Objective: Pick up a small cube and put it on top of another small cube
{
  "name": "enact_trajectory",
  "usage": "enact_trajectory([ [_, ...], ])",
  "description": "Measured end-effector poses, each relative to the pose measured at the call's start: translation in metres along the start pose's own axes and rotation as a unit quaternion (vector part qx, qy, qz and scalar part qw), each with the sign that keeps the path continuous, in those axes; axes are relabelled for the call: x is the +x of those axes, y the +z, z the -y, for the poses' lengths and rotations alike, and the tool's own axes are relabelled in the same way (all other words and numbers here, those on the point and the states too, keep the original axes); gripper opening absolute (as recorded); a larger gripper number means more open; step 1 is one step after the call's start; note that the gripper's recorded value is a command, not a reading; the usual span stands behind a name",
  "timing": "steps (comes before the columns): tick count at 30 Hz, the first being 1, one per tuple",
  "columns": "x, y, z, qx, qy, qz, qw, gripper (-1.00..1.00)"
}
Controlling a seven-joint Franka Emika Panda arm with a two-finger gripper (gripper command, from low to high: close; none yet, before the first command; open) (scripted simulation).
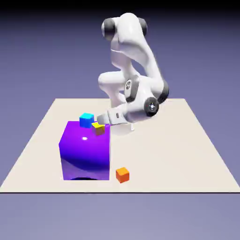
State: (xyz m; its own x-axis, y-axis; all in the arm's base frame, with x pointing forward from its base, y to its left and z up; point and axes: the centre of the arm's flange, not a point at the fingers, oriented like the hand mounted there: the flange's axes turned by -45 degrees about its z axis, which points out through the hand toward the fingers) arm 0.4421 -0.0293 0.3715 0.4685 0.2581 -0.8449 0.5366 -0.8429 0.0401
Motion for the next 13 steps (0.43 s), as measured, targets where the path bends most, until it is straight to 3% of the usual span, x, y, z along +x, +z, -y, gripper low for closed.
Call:
enact_trajectory([
  [6, -0.044, 0.062, -0.061, 0.047, 0.004, 0.026, 0.999, -1.00],
  [10, -0.018, 0.091, -0.034, 0.009, -0.018, 0.025, 0.999, -1.00],
  [11, -0.021, 0.108, -0.042, 0.024, -0.010, 0.025, 0.999, 1.00],
  [13, -0.019, 0.103, -0.038, 0.016, -0.014, 0.025, 0.999, 1.00],
])
